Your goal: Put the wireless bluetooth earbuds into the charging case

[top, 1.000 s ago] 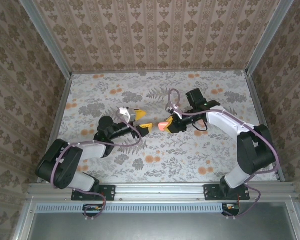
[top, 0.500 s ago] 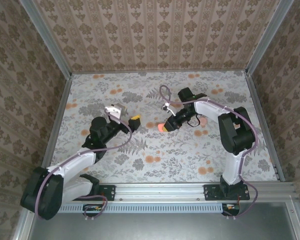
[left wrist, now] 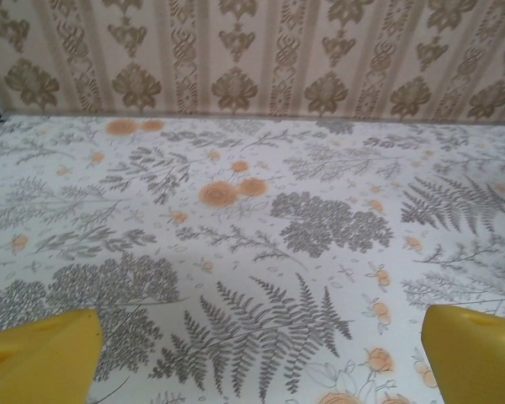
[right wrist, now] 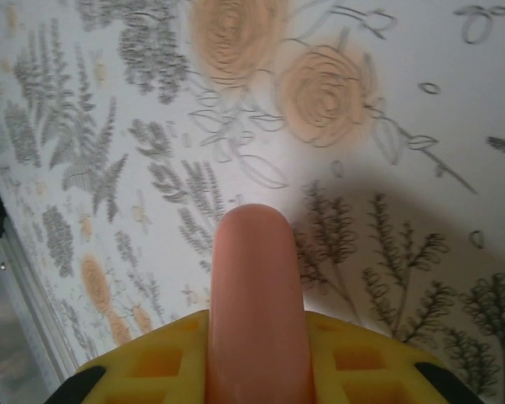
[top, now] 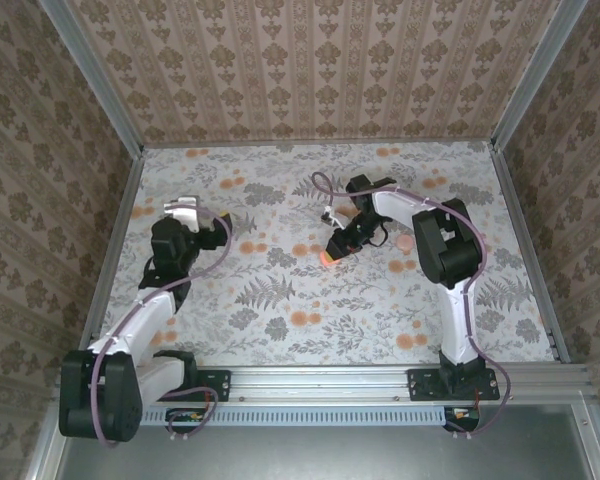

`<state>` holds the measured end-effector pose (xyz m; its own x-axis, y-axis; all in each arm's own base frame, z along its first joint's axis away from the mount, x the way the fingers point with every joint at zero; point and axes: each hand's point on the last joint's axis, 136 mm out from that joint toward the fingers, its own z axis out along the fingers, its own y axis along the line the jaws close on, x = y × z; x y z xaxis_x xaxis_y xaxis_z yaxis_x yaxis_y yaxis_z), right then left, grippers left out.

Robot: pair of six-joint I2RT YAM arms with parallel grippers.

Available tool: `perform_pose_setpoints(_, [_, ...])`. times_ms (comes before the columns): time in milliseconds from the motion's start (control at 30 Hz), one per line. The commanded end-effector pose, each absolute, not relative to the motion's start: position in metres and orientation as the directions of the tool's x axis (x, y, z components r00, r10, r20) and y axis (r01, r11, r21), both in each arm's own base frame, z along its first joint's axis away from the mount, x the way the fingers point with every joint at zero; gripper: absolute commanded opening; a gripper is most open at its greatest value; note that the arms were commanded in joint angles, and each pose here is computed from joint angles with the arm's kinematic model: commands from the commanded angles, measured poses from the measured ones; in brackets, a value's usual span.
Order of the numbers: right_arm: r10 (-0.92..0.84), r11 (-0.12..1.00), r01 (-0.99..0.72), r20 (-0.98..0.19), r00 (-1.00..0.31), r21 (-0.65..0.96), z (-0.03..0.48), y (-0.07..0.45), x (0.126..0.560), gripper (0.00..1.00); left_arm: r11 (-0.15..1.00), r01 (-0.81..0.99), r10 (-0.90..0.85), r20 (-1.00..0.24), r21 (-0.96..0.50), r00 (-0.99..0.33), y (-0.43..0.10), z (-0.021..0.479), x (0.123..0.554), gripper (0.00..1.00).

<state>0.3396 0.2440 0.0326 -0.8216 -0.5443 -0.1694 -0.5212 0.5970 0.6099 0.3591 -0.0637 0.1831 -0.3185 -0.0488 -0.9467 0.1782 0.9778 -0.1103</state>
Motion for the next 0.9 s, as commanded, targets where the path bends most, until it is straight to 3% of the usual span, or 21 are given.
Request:
perform_pose_setpoints(0, [-0.531, 0.682, -0.458, -0.046, -0.846, 0.570, 0.019, 0.231, 0.334, 0.25, 0.981, 0.151, -0.064, -0.938, -0.122, -0.342, -0.057, 0.181, 0.362, 0.98])
perform_pose_setpoints(233, [-0.442, 0.760, -0.395, -0.036, -0.896, 0.517, 0.031, 0.206, 0.356, 0.48, 0.997, 0.063, -0.024, -0.934, -0.050, -0.357, -0.028, 0.171, 0.368, 0.98])
perform_pose_setpoints(400, [-0.422, 0.777, -0.410, -0.087, -0.902, 0.478, 0.062, 0.188, 0.371, 0.57, 0.999, -0.001, -0.030, -0.918, -0.032, -0.395, -0.008, 0.154, 0.372, 0.98])
perform_pose_setpoints(533, [-0.374, 0.799, -0.435, -0.224, -0.900, 0.414, 0.105, 0.164, 0.394, 0.61, 1.000, -0.021, -0.020, -0.914, -0.013, -0.405, -0.001, 0.141, 0.372, 0.98])
perform_pose_setpoints(667, [-0.233, 0.857, -0.399, -0.446, -0.864, 0.326, 0.145, 0.121, 0.416, 0.64, 0.999, -0.031, -0.003, -0.914, 0.010, -0.405, 0.003, 0.134, 0.369, 0.98])
perform_pose_setpoints(767, [-0.054, 0.906, -0.304, -0.633, -0.772, 0.293, 0.166, 0.078, 0.430, 0.65, 0.999, -0.043, 0.002, -0.918, 0.021, -0.396, 0.006, 0.132, 0.368, 0.98])
perform_pose_setpoints(867, [0.086, 0.938, -0.196, -0.740, -0.667, 0.286, 0.173, 0.039, 0.426, 0.67, 0.999, -0.040, 0.012, -0.920, 0.030, -0.393, 0.006, 0.131, 0.365, 0.97])
